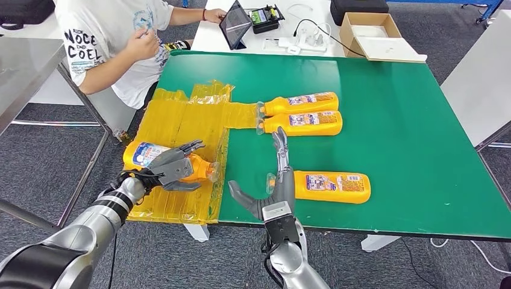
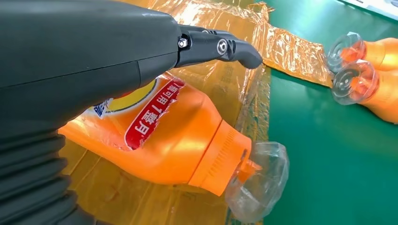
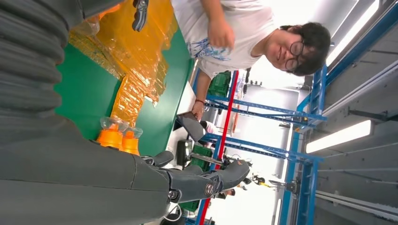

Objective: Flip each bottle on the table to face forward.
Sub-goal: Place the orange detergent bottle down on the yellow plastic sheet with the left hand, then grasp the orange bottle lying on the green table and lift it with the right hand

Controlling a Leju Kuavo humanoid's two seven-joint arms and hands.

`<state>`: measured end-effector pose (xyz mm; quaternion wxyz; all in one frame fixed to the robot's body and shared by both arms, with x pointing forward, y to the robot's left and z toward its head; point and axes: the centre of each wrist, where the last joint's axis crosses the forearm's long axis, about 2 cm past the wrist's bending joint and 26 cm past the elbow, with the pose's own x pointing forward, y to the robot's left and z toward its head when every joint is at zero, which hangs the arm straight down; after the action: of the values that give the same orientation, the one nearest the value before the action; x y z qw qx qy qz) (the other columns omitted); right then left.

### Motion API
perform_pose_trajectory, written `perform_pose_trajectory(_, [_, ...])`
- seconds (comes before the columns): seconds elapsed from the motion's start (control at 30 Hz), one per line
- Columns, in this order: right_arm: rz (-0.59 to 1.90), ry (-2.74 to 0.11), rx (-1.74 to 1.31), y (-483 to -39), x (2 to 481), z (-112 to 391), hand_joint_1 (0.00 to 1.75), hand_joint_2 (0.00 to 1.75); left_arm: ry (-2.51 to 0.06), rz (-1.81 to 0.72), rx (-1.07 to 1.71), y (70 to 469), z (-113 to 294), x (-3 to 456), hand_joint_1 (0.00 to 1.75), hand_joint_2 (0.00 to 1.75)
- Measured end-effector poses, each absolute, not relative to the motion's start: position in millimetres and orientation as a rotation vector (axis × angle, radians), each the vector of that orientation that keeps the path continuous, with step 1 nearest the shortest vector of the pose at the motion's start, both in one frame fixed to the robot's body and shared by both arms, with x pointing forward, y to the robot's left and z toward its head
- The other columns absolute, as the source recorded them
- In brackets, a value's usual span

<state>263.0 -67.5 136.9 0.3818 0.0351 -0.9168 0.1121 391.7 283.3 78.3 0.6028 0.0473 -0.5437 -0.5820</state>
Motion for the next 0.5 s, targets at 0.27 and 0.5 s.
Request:
perform_pose_trajectory(0.27, [0.3,-2.305,0.148,-65.5,265.8,133.5,0.0,1.75,-1.22,-1.215,-0.146,291.8,80.2,392.7,0.0,0.0])
perform_pose_trajectory(0.5, [0.339,-2.26,0.192,-64.1,265.5,124.3,0.0,1.75,-1.437,-0.603,-0.371,291.1,64.6,377.6,0.0,0.0])
